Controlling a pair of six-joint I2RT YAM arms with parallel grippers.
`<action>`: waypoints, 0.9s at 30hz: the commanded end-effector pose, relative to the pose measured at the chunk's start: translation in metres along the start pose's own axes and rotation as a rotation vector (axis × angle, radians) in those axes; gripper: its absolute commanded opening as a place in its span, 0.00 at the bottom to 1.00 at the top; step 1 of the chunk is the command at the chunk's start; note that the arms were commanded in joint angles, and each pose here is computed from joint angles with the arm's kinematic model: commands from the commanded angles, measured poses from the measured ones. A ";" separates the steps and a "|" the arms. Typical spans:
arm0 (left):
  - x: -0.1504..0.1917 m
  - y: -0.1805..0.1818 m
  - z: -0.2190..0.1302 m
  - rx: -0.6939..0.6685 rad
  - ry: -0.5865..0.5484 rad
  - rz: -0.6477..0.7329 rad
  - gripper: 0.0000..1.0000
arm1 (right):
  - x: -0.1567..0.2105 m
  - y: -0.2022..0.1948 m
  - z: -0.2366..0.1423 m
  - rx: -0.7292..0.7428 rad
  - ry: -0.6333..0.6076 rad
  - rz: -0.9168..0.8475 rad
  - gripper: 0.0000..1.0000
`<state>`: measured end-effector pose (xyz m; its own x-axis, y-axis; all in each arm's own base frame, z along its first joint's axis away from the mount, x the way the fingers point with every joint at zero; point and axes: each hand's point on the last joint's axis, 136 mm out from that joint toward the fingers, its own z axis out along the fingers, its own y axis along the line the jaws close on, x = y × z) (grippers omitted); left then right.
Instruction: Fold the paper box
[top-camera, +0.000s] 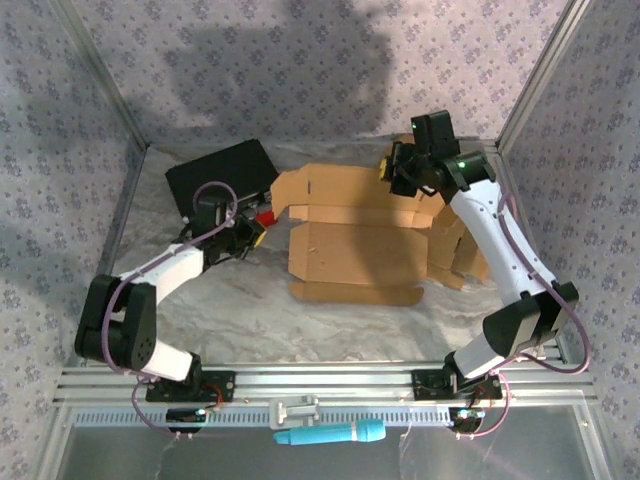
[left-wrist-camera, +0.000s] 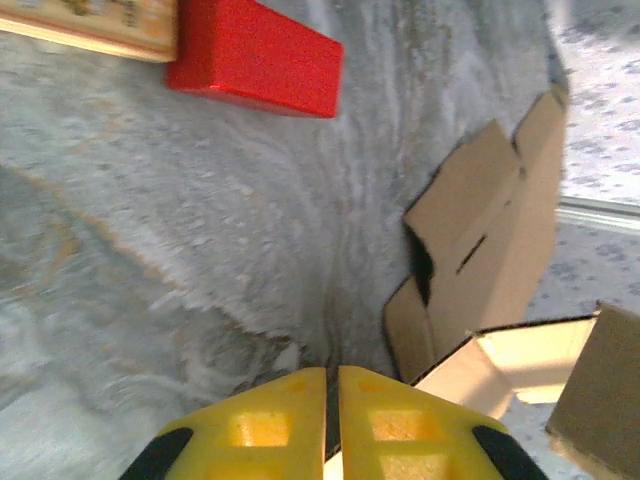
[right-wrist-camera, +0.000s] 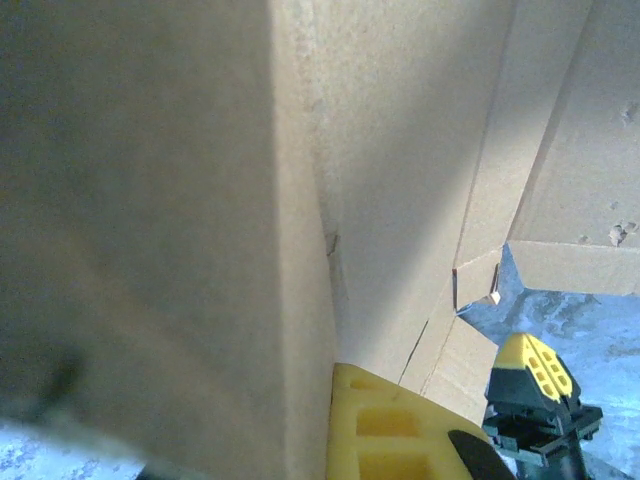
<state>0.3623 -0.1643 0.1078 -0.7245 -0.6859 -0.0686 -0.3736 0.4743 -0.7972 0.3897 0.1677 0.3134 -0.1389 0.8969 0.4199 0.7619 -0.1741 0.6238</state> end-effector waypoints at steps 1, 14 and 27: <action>-0.010 -0.033 0.011 0.193 -0.044 -0.019 0.16 | 0.000 0.002 -0.008 -0.004 0.017 0.036 0.00; -0.010 -0.057 0.053 0.408 -0.006 -0.114 0.26 | -0.005 0.014 -0.008 -0.017 0.036 0.065 0.00; 0.016 -0.083 0.064 0.523 0.065 -0.124 0.28 | -0.014 0.018 -0.001 -0.027 0.047 0.079 0.00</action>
<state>0.4185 -0.2449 0.1119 -0.7181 -0.6901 0.0900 -0.2086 0.0900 -0.9738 0.4018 0.1509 0.3168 -0.1118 0.8726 0.4754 0.7579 -0.2345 0.6087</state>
